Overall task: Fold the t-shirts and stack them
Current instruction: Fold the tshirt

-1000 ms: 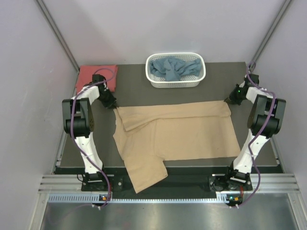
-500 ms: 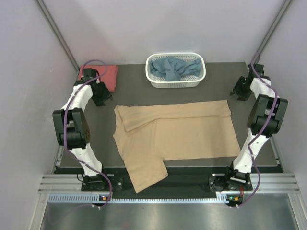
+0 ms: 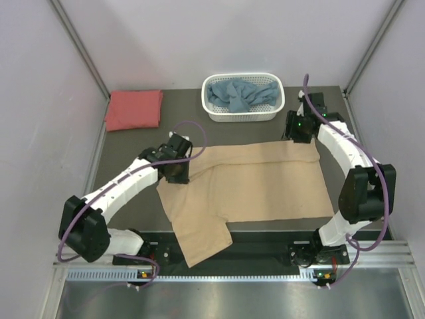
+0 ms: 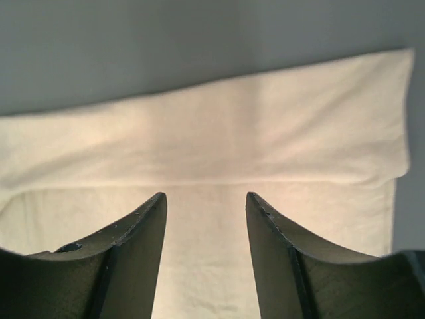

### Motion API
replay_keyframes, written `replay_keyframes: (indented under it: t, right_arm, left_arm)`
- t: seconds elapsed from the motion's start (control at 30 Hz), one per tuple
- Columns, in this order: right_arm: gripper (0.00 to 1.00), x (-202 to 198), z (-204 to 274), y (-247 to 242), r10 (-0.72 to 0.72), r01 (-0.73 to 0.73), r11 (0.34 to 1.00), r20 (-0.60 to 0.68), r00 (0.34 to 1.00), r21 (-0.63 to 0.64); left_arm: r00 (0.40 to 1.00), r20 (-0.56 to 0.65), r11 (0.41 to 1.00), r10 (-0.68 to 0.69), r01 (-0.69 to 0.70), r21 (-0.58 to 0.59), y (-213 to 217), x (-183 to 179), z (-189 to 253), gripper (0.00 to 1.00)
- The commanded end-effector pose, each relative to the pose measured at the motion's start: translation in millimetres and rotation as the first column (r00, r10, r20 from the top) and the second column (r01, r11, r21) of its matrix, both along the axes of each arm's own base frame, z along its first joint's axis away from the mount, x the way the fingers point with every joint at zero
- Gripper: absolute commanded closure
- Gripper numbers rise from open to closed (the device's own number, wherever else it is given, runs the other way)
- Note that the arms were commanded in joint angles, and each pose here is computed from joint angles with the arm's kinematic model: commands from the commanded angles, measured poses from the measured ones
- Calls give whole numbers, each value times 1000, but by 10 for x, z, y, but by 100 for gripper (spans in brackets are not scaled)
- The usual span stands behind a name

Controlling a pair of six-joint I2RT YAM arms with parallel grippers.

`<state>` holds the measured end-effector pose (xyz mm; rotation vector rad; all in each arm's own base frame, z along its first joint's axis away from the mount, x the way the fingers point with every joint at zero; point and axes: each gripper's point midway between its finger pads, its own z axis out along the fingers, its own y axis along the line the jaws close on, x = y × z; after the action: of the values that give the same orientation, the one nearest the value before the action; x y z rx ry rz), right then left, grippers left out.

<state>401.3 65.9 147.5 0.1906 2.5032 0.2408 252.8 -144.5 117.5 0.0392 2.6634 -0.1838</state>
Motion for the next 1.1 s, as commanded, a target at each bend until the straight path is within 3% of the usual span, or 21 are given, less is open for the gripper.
replay_keyframes:
  t: [0.0, 0.53, 1.07]
  right_arm:
    - [49, -133, -25, 97, 27, -28, 999, 18, 999, 23]
    - [48, -485, -99, 188, 89, -89, 996, 14, 996, 8]
    - [48, -393, -132, 99, 79, -80, 997, 8, 997, 14]
  left_arm:
    - [999, -30, 997, -36, 38, 65, -39, -165, -188, 70]
    - [958, -47, 924, -281, 284, 256, -379, 396, -663, 67]
    - [941, -94, 870, -326, 337, 360, -385, 625, -862, 67]
